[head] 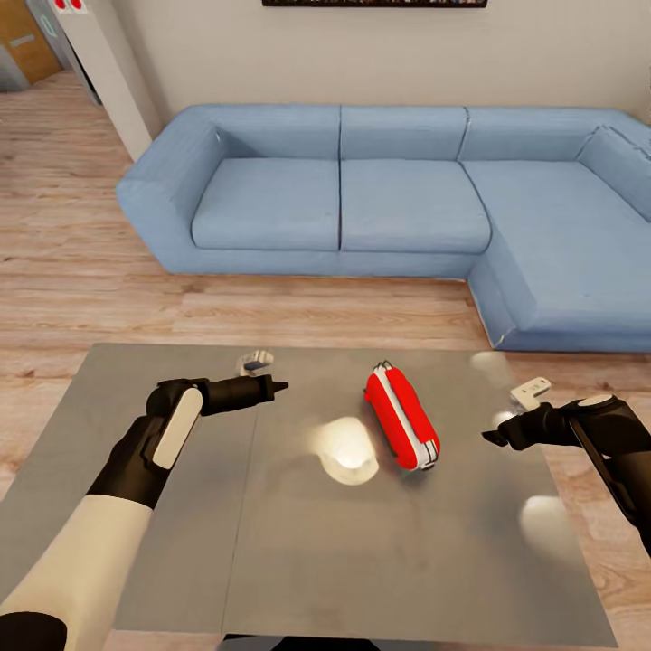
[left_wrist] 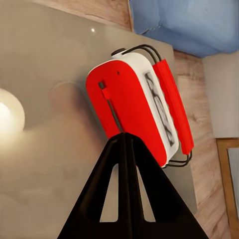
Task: Turn on the radio receiver that's on the table in the living room.
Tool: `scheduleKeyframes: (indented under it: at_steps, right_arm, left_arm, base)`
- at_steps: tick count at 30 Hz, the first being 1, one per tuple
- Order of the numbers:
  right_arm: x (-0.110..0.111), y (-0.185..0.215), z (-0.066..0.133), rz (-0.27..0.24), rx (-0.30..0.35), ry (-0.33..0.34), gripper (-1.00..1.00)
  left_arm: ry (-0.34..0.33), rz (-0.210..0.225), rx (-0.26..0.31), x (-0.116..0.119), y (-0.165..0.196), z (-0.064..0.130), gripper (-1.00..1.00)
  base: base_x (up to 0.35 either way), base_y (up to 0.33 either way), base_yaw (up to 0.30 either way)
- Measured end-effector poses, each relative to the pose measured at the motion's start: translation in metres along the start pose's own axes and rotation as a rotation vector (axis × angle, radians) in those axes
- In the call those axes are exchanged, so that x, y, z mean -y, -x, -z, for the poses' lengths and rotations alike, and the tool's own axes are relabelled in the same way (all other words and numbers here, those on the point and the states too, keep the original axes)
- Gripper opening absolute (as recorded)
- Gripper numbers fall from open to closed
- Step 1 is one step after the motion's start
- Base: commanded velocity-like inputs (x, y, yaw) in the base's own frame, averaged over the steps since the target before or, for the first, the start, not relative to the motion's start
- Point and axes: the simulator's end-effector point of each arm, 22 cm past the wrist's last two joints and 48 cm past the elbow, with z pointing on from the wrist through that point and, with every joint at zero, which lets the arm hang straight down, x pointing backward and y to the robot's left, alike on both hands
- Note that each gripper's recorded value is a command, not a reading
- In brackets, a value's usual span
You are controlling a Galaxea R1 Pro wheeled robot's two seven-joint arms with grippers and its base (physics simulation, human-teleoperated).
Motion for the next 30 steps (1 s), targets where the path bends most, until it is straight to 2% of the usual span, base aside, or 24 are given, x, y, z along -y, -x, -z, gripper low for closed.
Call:
scheduleKeyframes:
  at_steps: [8,15,30]
  right_arm:
    - [0.000,-0.002,0.005,0.001,0.003,-0.003,1.00]
    - [0.009,-0.005,0.012,-0.022,0.018,-0.018,1.00]
    - [0.012,0.002,0.024,-0.024,0.040,-0.027,1.00]
  left_arm:
    - [-0.001,-0.008,0.008,0.005,0.004,0.004,-1.00]
    - [-0.004,-0.015,0.015,0.009,0.009,0.007,-1.00]
    - [-0.008,-0.031,0.032,0.019,0.017,0.015,-1.00]
  base:
    - [0.000,0.000,0.000]
    - [0.000,0.000,0.000]
    - [0.000,0.000,0.000]
